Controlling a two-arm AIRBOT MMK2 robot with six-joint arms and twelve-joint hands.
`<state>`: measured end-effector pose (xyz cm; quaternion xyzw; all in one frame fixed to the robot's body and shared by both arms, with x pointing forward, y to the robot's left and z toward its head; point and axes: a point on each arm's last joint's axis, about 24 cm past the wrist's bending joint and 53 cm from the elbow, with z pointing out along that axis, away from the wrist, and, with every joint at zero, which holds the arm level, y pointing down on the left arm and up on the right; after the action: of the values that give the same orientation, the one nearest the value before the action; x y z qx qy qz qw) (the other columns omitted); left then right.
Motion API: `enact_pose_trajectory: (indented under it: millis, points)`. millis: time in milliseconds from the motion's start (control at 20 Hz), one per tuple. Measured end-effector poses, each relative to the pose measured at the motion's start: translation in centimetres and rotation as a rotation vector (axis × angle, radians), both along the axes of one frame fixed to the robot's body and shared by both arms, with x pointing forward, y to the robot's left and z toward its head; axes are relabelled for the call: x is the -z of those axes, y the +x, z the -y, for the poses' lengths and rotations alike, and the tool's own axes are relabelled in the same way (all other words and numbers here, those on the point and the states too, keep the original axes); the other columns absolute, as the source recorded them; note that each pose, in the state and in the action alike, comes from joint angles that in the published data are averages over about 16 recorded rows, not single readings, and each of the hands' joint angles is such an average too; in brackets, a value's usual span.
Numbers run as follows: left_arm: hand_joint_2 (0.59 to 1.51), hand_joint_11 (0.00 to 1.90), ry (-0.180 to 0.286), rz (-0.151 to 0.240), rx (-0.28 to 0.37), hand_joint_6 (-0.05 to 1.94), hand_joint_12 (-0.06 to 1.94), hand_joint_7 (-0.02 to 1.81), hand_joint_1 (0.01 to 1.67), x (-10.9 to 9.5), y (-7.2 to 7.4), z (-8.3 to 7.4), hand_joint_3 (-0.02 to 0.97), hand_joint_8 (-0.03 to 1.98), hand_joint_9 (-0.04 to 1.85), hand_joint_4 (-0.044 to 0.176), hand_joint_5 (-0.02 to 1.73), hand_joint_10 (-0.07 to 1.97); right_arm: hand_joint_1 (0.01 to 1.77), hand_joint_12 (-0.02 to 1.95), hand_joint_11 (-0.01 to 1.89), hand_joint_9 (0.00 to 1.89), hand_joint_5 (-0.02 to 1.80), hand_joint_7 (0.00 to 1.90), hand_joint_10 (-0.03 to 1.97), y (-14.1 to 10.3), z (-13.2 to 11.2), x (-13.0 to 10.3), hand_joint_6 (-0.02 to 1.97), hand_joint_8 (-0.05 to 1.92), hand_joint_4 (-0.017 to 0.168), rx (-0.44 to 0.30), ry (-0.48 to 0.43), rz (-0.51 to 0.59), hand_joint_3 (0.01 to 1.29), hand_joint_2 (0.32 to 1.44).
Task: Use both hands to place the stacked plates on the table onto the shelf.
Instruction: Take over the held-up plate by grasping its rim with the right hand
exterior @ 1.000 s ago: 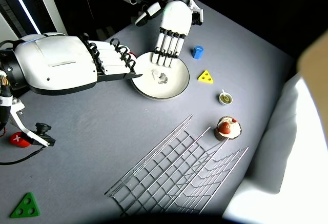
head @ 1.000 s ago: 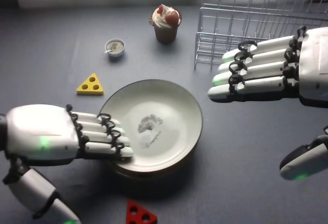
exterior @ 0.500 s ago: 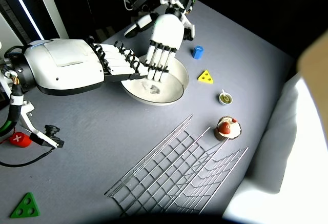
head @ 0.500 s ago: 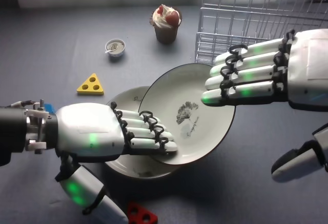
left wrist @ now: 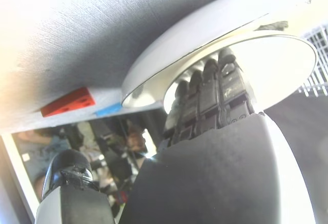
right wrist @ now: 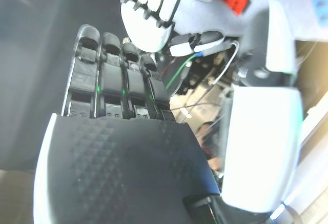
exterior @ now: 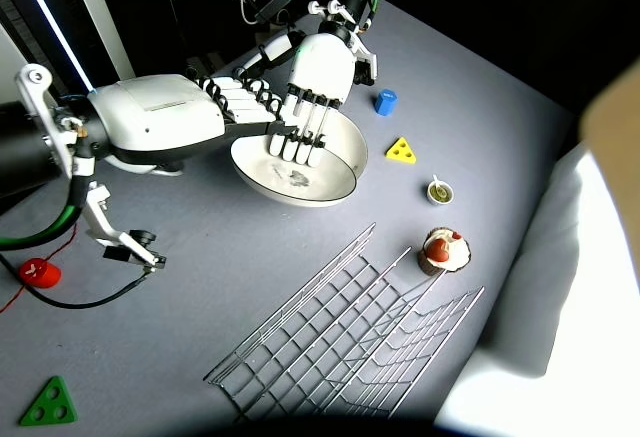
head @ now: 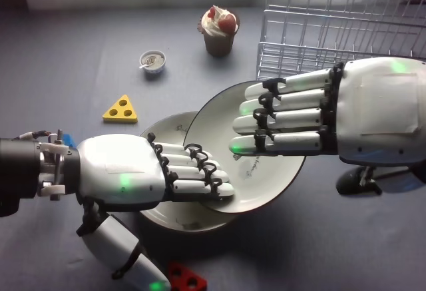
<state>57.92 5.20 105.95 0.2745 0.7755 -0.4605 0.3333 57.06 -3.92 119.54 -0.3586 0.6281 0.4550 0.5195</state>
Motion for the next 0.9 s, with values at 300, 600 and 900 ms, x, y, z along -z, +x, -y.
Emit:
enact_pose_trajectory:
  millis: [300, 600, 900]
  points:
    - [0.905, 0.10, 0.002, 0.002, -0.001, -0.02, 0.00, 0.05, 0.10, 0.1, 0.1, 0.0, 0.003, -0.02, 0.07, -0.007, 0.06, -0.02, 1.20, 0.02, 0.24, 0.19, 0.15, 0.14, 0.00, 1.0, -0.5, 1.5, 0.01, 0.00, 0.004, 0.026, -0.029, 0.023, 0.02, 0.90]
    - [0.909, 0.10, 0.004, 0.004, -0.002, -0.02, 0.00, 0.05, 0.11, 0.1, 0.2, -0.1, 0.003, -0.02, 0.08, -0.007, 0.06, -0.02, 1.25, 0.03, 0.26, 0.21, 0.20, 0.17, 0.00, 2.5, -1.2, 2.8, 0.01, 0.00, 0.004, 0.058, -0.043, 0.032, 0.02, 0.91]
    - [0.907, 0.10, 0.003, 0.004, -0.003, -0.02, 0.00, 0.05, 0.12, 0.1, 0.3, -0.1, 0.003, -0.02, 0.08, -0.007, 0.06, -0.02, 1.24, 0.04, 0.28, 0.23, 0.25, 0.21, 0.00, 3.9, -2.7, 3.7, 0.01, 0.00, 0.004, 0.075, -0.038, 0.053, 0.02, 0.91]
